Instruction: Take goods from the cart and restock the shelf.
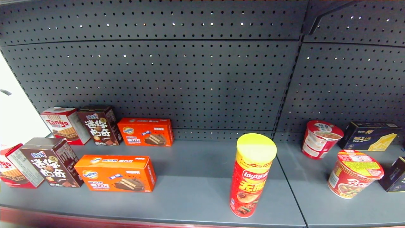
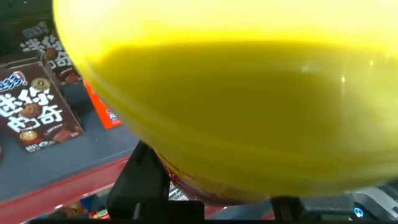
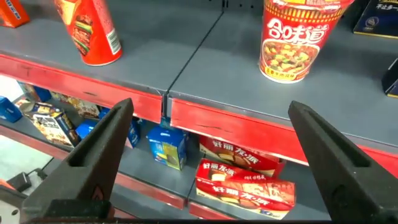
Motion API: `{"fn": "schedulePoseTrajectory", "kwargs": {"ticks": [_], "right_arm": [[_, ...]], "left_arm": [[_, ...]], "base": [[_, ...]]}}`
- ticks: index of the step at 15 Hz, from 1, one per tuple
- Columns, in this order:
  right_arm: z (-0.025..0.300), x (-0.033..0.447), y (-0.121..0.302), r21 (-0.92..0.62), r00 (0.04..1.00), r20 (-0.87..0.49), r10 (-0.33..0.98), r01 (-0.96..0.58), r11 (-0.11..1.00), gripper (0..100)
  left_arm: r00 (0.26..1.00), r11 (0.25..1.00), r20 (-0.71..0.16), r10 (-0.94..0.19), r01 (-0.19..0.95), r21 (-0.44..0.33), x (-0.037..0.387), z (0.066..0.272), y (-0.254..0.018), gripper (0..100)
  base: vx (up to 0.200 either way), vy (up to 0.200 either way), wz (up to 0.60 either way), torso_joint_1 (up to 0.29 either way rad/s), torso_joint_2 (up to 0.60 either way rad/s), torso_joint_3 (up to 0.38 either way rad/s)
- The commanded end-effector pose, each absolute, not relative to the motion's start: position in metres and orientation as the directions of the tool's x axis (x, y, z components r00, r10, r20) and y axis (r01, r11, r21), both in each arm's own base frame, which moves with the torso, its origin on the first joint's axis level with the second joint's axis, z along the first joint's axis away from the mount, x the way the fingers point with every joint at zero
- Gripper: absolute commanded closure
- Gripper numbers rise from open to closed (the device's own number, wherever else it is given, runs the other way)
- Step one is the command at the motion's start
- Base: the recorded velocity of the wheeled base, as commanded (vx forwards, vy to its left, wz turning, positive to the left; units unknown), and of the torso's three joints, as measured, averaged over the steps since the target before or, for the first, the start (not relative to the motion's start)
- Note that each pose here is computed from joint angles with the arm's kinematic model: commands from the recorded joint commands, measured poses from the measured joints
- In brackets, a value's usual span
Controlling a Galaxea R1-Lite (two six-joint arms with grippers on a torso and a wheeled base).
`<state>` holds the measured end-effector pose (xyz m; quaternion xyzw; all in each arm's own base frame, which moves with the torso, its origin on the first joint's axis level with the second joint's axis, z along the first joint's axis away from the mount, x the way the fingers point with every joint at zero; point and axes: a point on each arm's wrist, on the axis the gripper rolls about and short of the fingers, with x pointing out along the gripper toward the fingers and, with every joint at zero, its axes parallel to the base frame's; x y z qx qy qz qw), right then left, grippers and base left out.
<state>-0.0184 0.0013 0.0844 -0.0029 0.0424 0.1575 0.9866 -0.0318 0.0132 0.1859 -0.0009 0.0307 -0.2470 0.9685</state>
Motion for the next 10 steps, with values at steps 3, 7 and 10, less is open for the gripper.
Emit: {"fn": "schedulePoseTrajectory", "kwargs": {"ticks": [3, 7, 10], "right_arm": [[0.084, -0.018, 0.001, 0.008, 0.946, -0.091, 0.31, -0.311, 0.95, 0], [0.085, -0.018, 0.001, 0.008, 0.946, -0.089, 0.31, -0.311, 0.95, 0], [0.085, -0.018, 0.001, 0.008, 0.946, -0.089, 0.313, -0.314, 0.95, 0]], "left_arm": [[0.861, 0.872, -0.148, -0.487, 0.489, -0.022, 0.002, 0.212, -0.002, 100], [0.818, 0.846, -0.24, -0.523, 0.532, -0.031, 0.028, 0.218, -0.017, 100], [0.817, 0.834, -0.185, -0.546, 0.551, -0.03, 0.051, 0.226, -0.029, 100]], "base": [[0.0, 0.0, 0.0, 0.0, 0.0, 0.0], [0.0, 0.0, 0.0, 0.0, 0.0, 0.0], [0.0, 0.0, 0.0, 0.0, 0.0, 0.0]]}}
